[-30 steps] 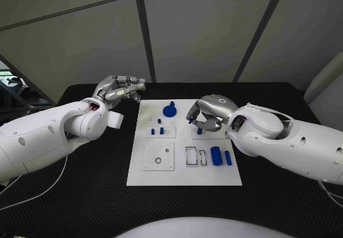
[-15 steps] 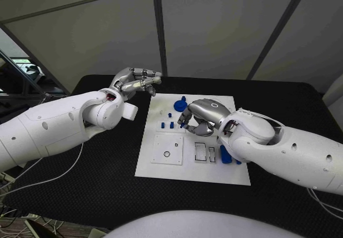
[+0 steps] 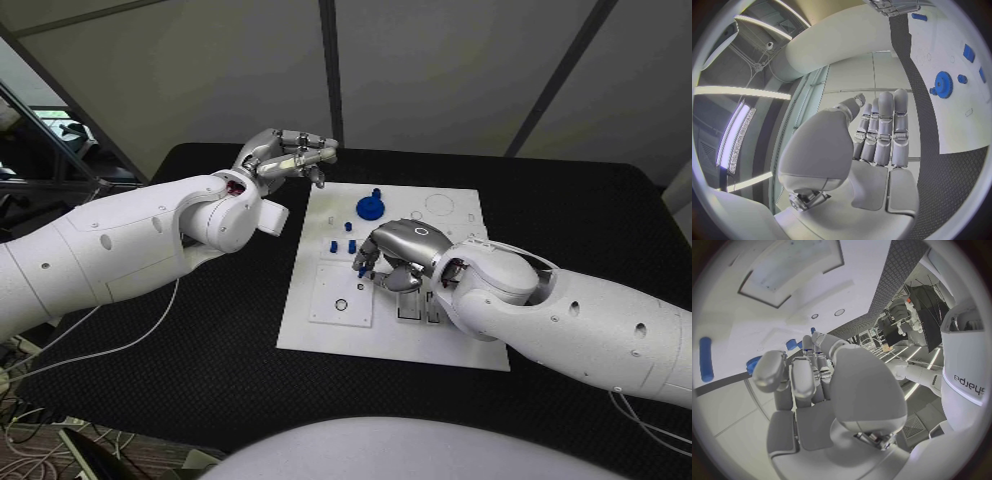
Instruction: Assemble the parts on the task board
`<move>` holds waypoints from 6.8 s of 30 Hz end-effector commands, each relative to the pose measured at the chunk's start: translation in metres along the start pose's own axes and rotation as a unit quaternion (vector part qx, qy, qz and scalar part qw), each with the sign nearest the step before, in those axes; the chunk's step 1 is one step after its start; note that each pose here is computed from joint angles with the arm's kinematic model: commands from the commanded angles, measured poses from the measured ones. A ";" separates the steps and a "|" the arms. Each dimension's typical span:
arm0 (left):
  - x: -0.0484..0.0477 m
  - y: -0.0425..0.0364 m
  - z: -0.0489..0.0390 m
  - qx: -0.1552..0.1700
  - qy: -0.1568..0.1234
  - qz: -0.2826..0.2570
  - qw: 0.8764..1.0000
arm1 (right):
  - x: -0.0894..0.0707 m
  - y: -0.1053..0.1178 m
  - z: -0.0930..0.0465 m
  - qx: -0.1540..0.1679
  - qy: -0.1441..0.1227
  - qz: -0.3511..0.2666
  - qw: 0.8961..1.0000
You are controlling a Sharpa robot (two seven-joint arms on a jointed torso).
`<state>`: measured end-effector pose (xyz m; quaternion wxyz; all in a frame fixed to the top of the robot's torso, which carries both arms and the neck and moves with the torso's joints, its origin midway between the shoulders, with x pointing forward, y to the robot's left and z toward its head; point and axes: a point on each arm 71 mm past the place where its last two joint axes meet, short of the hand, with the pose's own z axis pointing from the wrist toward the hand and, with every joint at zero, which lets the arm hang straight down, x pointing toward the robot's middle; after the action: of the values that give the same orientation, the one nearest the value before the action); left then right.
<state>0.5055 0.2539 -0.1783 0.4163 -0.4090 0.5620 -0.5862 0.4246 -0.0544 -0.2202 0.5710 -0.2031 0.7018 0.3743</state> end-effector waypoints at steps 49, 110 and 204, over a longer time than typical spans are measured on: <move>0.0026 -0.0004 0.0018 0.000 0.013 -0.007 1.000 | 0.019 0.003 0.004 0.009 0.064 -0.021 0.998; -0.0012 0.0017 0.0017 -0.006 0.015 -0.007 1.000 | -0.053 -0.083 -0.062 0.125 0.033 -0.002 0.992; 0.0067 0.0030 0.0057 -0.007 0.025 -0.012 1.000 | -0.008 0.043 -0.008 -0.065 0.002 0.015 0.998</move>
<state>0.5086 0.2471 -0.1825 0.3966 -0.4065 0.5724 -0.5915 0.3911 -0.0353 -0.1988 0.5571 -0.2190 0.6808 0.4221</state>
